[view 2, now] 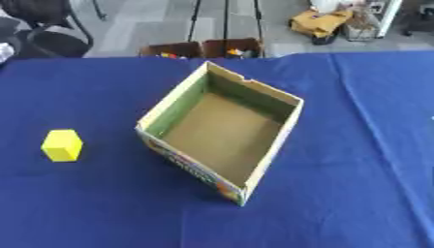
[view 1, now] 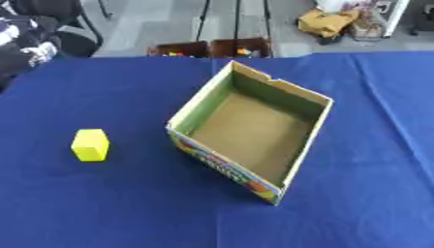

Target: Pick up objects on the table and place them in the box.

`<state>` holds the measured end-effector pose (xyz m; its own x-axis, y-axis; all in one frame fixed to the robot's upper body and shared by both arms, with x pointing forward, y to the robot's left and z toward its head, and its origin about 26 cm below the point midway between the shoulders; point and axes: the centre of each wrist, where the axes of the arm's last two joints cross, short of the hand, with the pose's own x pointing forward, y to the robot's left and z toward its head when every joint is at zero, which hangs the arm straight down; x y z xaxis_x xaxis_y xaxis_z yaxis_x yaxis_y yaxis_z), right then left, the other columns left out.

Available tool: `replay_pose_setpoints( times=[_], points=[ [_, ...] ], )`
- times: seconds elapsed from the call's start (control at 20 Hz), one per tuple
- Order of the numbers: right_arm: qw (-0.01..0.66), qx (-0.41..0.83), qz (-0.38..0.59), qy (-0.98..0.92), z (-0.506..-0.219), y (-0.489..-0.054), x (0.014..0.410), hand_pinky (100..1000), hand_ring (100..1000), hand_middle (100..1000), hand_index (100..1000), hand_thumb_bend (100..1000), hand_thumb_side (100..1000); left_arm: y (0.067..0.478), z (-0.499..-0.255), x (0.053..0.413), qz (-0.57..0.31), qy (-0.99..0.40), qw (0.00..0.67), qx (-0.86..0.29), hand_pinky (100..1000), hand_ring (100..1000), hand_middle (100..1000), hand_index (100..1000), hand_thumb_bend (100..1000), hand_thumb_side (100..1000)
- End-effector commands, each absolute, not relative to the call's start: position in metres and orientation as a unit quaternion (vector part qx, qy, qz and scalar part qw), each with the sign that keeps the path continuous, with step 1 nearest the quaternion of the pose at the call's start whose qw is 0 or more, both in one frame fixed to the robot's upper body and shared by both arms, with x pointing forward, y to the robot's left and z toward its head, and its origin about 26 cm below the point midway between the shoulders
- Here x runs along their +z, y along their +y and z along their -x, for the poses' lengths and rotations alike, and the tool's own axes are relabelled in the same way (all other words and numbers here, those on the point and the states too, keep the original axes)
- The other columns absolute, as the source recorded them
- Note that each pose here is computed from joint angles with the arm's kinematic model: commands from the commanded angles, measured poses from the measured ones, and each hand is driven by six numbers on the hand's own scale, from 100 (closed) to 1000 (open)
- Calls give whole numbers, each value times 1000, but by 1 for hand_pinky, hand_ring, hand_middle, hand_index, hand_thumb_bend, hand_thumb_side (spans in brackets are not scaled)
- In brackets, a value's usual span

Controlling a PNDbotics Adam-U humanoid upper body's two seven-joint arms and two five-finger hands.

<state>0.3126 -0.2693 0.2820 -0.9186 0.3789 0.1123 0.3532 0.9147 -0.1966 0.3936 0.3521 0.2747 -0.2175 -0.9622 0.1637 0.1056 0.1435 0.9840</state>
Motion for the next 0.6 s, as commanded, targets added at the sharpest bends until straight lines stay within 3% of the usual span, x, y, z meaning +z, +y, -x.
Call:
replay_pose_setpoints(
  times=[0.05,0.5,0.6],
  points=[
    [61,91,183,-977,-308,-269,289,757,763,703,833,100,564,359,-400,278,-386,-539,509,-549,648,812,898,1000,100,1000],
    [62,92,179,-978,-309,-269,289,758,763,702,833,100,565,363,-413,251,-358,-474,541,-596,686,849,929,1000,100,1000],
    [63,92,178,-978,-309,-268,289,758,763,701,833,100,565,363,-416,246,-338,-459,552,-609,690,853,936,1000,182,1000]
  ],
)
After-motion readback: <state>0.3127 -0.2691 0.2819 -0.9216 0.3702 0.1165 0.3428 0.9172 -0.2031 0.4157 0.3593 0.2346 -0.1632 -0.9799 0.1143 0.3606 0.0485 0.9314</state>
